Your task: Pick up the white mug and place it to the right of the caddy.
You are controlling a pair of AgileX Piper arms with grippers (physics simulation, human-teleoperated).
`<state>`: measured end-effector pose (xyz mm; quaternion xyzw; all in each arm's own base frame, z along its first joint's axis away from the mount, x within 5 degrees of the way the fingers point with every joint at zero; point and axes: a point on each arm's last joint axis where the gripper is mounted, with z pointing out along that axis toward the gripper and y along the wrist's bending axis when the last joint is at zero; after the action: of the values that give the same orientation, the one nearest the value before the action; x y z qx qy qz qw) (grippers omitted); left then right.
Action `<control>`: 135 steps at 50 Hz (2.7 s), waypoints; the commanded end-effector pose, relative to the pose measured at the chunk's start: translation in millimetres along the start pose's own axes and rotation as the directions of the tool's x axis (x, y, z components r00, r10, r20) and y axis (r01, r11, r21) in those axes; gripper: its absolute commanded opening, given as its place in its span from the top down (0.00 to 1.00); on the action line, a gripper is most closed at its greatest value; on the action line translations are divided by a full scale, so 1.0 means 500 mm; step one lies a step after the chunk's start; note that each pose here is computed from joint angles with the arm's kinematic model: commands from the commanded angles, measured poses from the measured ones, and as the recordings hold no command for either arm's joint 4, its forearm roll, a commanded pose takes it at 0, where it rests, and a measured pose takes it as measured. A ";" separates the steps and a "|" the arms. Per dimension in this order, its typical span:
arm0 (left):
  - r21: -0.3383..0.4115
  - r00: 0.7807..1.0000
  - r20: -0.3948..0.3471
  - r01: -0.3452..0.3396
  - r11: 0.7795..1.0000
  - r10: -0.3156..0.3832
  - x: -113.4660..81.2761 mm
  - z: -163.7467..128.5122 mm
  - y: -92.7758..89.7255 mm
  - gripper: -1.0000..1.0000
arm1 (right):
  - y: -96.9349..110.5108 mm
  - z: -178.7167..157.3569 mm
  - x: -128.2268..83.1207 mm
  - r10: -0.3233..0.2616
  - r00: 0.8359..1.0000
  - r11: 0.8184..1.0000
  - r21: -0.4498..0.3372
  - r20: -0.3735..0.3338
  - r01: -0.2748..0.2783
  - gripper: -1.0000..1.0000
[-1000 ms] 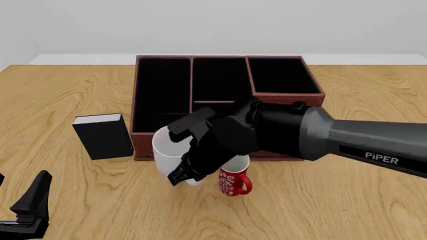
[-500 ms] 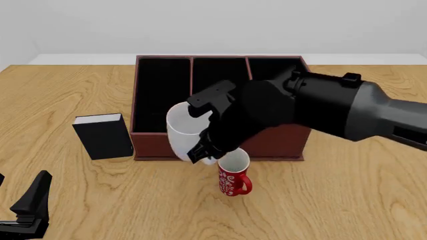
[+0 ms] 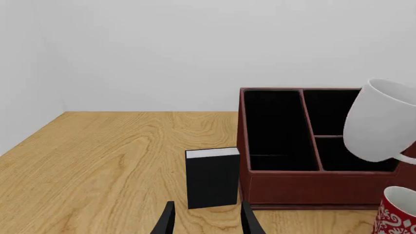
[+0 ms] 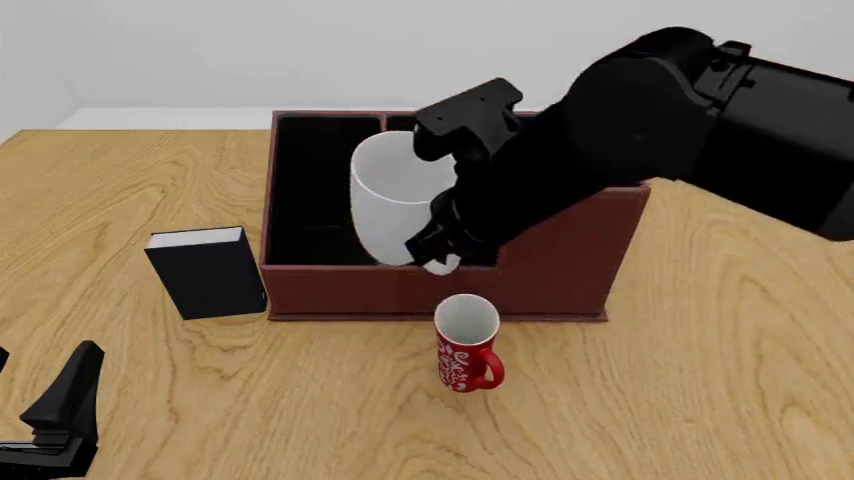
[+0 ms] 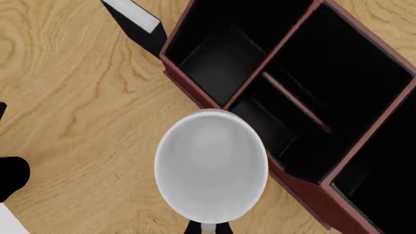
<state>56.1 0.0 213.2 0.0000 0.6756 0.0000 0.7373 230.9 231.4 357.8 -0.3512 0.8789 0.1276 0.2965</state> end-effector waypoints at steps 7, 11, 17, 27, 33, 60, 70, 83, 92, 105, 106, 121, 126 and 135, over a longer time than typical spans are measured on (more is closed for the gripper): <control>0.000 1.000 0.000 0.000 1.000 0.000 0.000 0.000 0.000 0.00 | -0.037 -0.068 0.007 0.024 0.999 0.999 0.037 0.040 -0.026 1.00; 0.000 1.000 0.000 0.000 1.000 0.000 0.000 0.000 0.000 0.00 | -0.056 -0.097 0.020 0.037 0.998 0.997 0.059 0.050 -0.040 1.00; 0.000 1.000 0.000 0.000 1.000 0.000 0.000 0.000 0.000 0.00 | -0.080 -0.119 0.045 0.059 0.997 0.994 0.089 0.053 -0.064 1.00; 0.000 1.000 0.000 0.000 1.000 0.000 0.000 0.000 0.000 0.00 | -0.095 -0.157 0.074 0.094 0.993 0.988 0.114 0.073 -0.102 1.00; 0.000 1.000 0.000 0.000 1.000 0.000 0.000 0.000 0.000 0.00 | -0.095 -0.169 0.089 0.099 0.992 0.987 0.118 0.080 -0.109 1.00; 0.000 1.000 0.000 0.000 1.000 0.000 0.000 0.000 0.000 0.00 | -0.119 -0.183 0.173 0.187 0.980 0.966 0.167 0.070 -0.197 1.00; 0.000 1.000 0.000 0.000 1.000 0.000 0.000 0.000 0.000 0.00 | -0.126 -0.190 0.205 0.211 0.975 0.957 0.189 0.065 -0.220 1.00; 0.000 1.000 0.000 0.000 1.000 0.000 0.000 0.000 0.000 0.00 | -0.132 -0.211 0.234 0.238 0.969 0.945 0.214 0.071 -0.248 1.00; 0.000 1.000 0.000 0.000 1.000 0.000 0.000 0.000 0.000 0.00 | -0.137 -0.233 0.254 0.256 0.964 0.933 0.240 0.079 -0.267 1.00; 0.000 1.000 0.000 0.000 1.000 0.000 0.000 0.000 0.000 0.00 | -0.136 -0.287 0.276 0.278 0.954 0.912 0.278 0.116 -0.300 1.00; 0.000 1.000 0.000 0.000 1.000 0.000 0.000 0.000 0.000 0.00 | -0.136 -0.287 0.278 0.282 0.952 0.911 0.279 0.117 -0.304 1.00; 0.000 1.000 0.000 0.000 1.000 0.000 0.000 0.000 0.000 0.00 | -0.130 -0.332 0.313 0.334 0.929 0.873 0.321 0.156 -0.368 1.00; 0.000 1.000 0.000 0.000 1.000 0.000 0.000 0.000 0.000 0.00 | -0.129 -0.346 0.321 0.348 0.922 0.859 0.337 0.167 -0.386 1.00; 0.000 1.000 0.000 0.000 1.000 0.000 0.000 0.000 0.000 0.00 | -0.126 -0.366 0.331 0.373 0.908 0.835 0.357 0.193 -0.419 1.00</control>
<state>56.1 0.0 213.2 0.0000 0.6756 0.0000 0.7373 111.1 24.4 394.2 -0.1150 0.9224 0.0341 0.3671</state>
